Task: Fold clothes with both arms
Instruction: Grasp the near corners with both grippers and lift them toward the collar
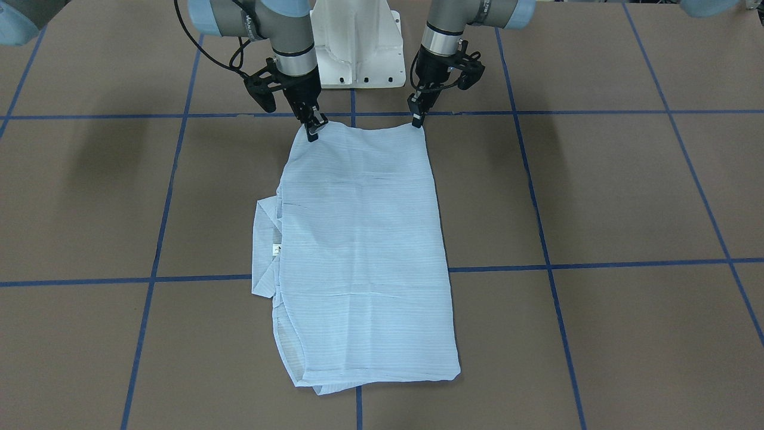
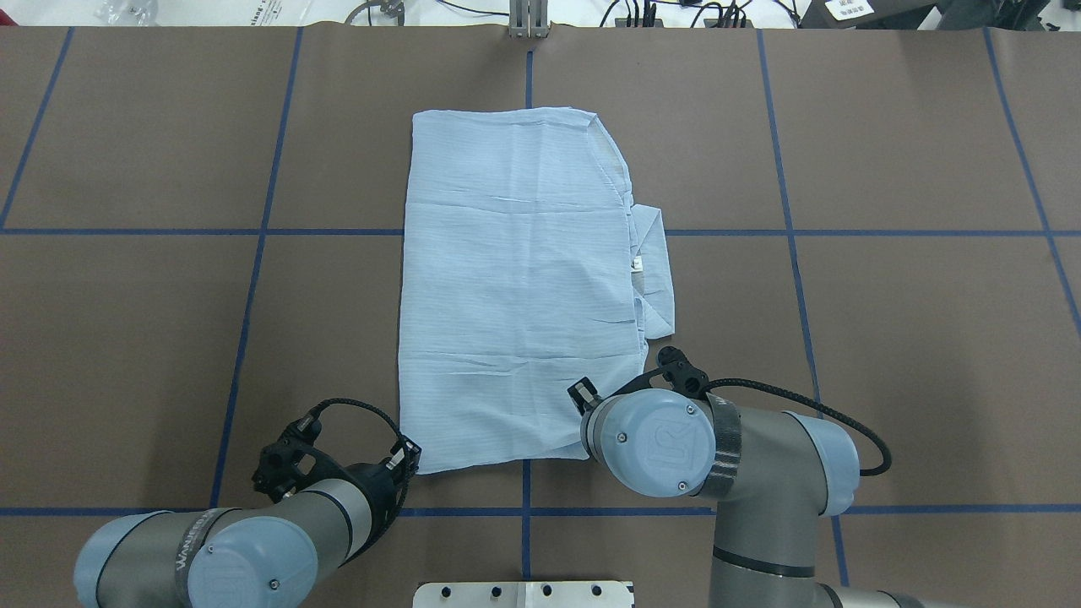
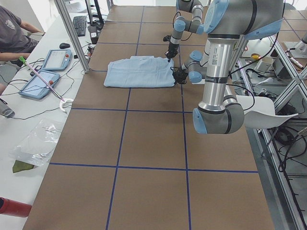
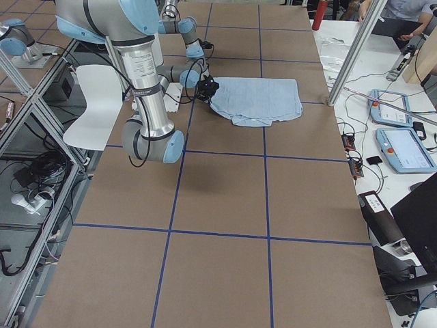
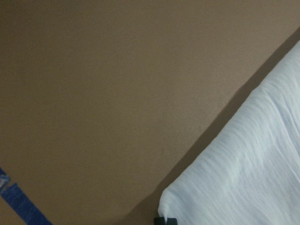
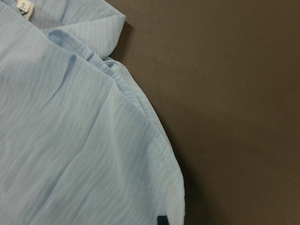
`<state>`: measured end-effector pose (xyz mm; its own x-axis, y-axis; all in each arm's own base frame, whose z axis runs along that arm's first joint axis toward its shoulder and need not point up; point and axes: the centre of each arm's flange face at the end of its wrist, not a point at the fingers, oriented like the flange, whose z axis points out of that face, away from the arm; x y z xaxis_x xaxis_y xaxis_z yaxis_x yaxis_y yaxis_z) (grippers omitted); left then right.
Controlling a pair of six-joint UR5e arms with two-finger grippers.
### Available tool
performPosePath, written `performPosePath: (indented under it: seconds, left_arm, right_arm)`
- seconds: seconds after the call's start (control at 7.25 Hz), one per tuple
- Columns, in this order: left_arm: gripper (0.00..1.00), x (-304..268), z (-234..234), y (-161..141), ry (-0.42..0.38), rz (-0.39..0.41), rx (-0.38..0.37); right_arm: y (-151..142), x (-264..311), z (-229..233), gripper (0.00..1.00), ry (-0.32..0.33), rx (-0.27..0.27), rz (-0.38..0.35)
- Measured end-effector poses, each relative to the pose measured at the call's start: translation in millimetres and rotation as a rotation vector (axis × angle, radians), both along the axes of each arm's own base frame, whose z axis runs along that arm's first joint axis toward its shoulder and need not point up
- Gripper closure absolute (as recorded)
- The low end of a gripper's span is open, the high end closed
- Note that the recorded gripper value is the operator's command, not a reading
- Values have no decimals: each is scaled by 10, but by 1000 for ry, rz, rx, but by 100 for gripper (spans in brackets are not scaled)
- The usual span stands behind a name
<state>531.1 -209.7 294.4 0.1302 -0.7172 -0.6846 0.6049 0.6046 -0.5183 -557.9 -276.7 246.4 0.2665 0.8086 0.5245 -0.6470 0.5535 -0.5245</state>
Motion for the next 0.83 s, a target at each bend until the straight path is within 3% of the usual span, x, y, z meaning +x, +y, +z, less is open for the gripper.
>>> performPosePath:
  seconds: [0.41,0.83]
  left_arm:
    - [100,-295,-448,224,74,29,-17]
    - [100,-676,-884,498,143,54,-76]
  right_arm:
    - [173,241,-94,100,-41,-22,12]
    - [576,803,-426,100,-77,-105,41]
